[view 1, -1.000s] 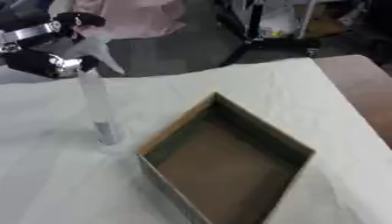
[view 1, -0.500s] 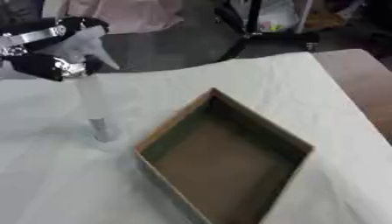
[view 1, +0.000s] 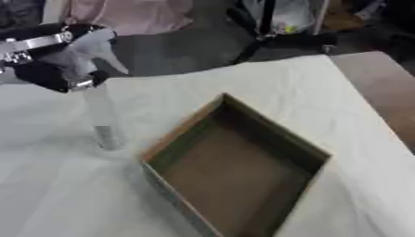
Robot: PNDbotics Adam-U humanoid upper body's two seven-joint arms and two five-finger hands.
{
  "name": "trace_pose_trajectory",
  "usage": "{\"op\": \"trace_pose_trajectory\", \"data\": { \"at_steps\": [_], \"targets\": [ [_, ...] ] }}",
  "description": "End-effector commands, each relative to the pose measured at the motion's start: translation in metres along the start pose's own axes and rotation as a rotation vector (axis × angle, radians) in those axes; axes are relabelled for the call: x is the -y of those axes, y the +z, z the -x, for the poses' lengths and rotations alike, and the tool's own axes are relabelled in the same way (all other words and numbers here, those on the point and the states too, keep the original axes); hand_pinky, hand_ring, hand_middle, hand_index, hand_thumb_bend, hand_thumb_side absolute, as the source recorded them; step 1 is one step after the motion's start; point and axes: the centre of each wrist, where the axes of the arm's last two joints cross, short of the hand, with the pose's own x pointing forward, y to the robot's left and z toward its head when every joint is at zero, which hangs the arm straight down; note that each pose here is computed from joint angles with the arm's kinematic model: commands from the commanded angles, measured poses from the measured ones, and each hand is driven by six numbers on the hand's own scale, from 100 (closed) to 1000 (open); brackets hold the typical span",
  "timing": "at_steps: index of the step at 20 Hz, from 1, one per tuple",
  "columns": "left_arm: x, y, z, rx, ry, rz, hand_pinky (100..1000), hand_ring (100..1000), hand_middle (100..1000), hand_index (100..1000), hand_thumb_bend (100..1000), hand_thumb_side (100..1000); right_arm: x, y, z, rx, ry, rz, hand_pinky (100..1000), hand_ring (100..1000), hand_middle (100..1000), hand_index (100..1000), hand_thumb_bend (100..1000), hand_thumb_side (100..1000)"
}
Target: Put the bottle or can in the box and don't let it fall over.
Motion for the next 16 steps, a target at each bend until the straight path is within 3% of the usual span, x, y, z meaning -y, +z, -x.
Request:
{"op": "trace_pose_trajectory", "data": {
  "at_steps": [1, 4, 9, 14, 16],
  "targets": [
    [-0.0105, 0.0039, -0.003, -0.003, -0.017, -0.006, 651, 369, 927, 894, 150, 406, 0.0042, -0.0019, -0.0051, 0.008, 0.022, -0.004, 1000, 1000, 1000, 990, 100, 535],
    [-0.0101, 0.0033, -0.0032, -0.002, -0.007, -0.003, 620, 316, 888, 849, 100, 353, 0.004, -0.0014, -0.0044, 0.006, 0.02, -0.004, 1000, 1000, 1000, 988, 100, 537],
    [-0.0106, 0.003, -0.0041, -0.013, 0.019, -0.028, 528, 114, 740, 676, 100, 261, 0.004, -0.0004, -0.0034, 0.001, 0.018, -0.003, 1000, 1000, 1000, 988, 100, 537],
    [-0.011, 0.0022, -0.0057, -0.032, 0.034, -0.062, 424, 100, 623, 554, 100, 109, 0.004, 0.0011, -0.0022, -0.006, 0.015, 0.001, 1000, 1000, 1000, 989, 100, 541],
    [-0.0111, 0.0019, -0.0064, -0.034, 0.034, -0.056, 390, 100, 598, 524, 100, 104, 0.0041, 0.0014, -0.002, -0.007, 0.015, 0.002, 1000, 1000, 1000, 989, 100, 541]
  ]
}}
